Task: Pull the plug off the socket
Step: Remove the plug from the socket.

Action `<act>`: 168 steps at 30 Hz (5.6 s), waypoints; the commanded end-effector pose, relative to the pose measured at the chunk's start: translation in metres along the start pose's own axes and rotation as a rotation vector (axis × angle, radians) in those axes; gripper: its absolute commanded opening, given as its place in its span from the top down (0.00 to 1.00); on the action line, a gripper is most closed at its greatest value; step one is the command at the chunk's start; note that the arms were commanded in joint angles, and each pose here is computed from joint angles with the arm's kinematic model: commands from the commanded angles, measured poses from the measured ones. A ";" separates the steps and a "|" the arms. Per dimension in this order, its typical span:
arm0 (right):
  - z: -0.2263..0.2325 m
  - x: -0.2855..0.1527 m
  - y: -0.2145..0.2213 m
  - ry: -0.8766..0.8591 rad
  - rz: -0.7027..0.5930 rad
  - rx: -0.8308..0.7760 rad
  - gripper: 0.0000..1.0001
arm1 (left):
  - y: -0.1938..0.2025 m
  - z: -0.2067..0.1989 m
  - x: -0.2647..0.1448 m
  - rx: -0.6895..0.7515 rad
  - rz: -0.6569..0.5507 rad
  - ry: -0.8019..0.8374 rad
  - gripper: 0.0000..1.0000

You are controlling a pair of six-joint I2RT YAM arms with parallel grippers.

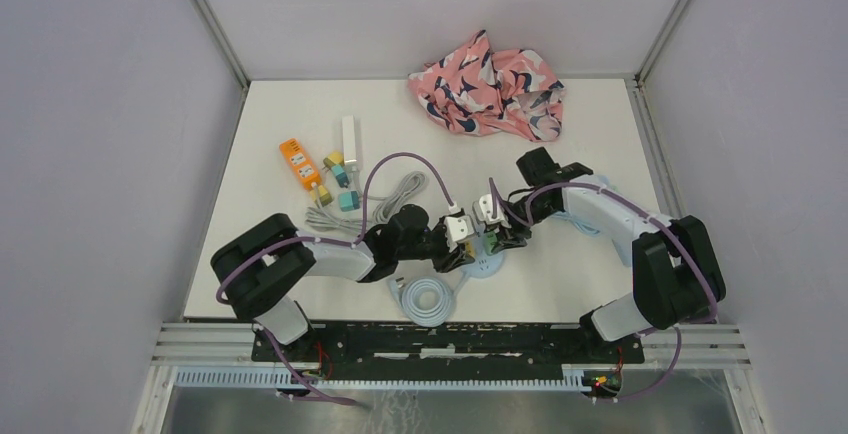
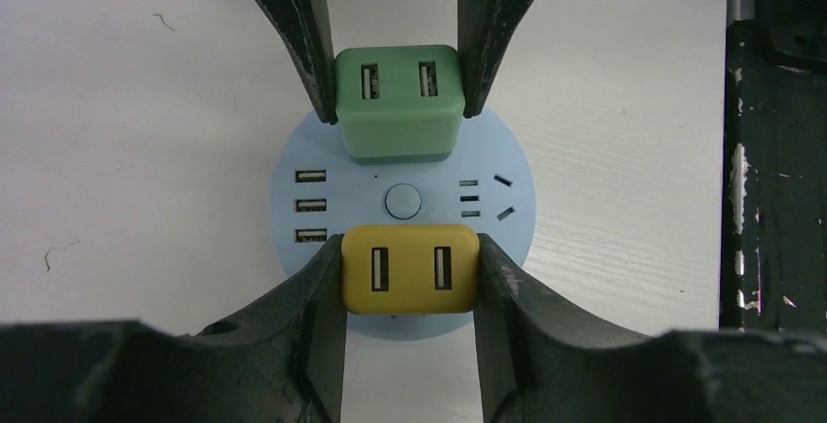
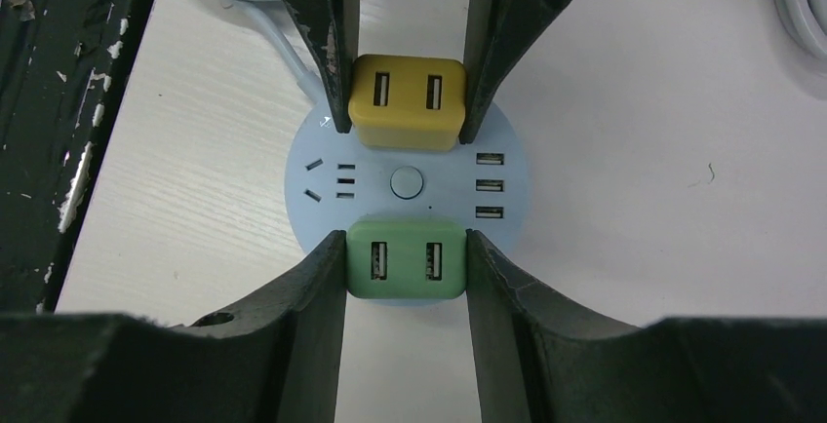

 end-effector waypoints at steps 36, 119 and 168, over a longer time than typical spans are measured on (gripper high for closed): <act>0.004 -0.007 -0.031 -0.042 -0.160 0.039 0.97 | 0.011 0.006 0.005 -0.013 0.025 -0.013 0.97; 0.010 -0.069 -0.053 -0.124 -0.379 0.283 0.96 | -0.056 0.050 -0.048 -0.334 -0.182 -0.280 0.00; 0.054 -0.083 -0.092 -0.151 -0.565 0.038 0.92 | -0.094 0.043 -0.091 -0.817 -0.774 0.167 0.01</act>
Point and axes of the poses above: each gripper's point midway between its finger pads, its own x axis out along the fingers, its own z axis along the line the jaws close on, y = z × x, the point moved 7 cm from there along -x, back along the fingers, and after that the axes turned 13 degrees about x, right-handed, at the moved point
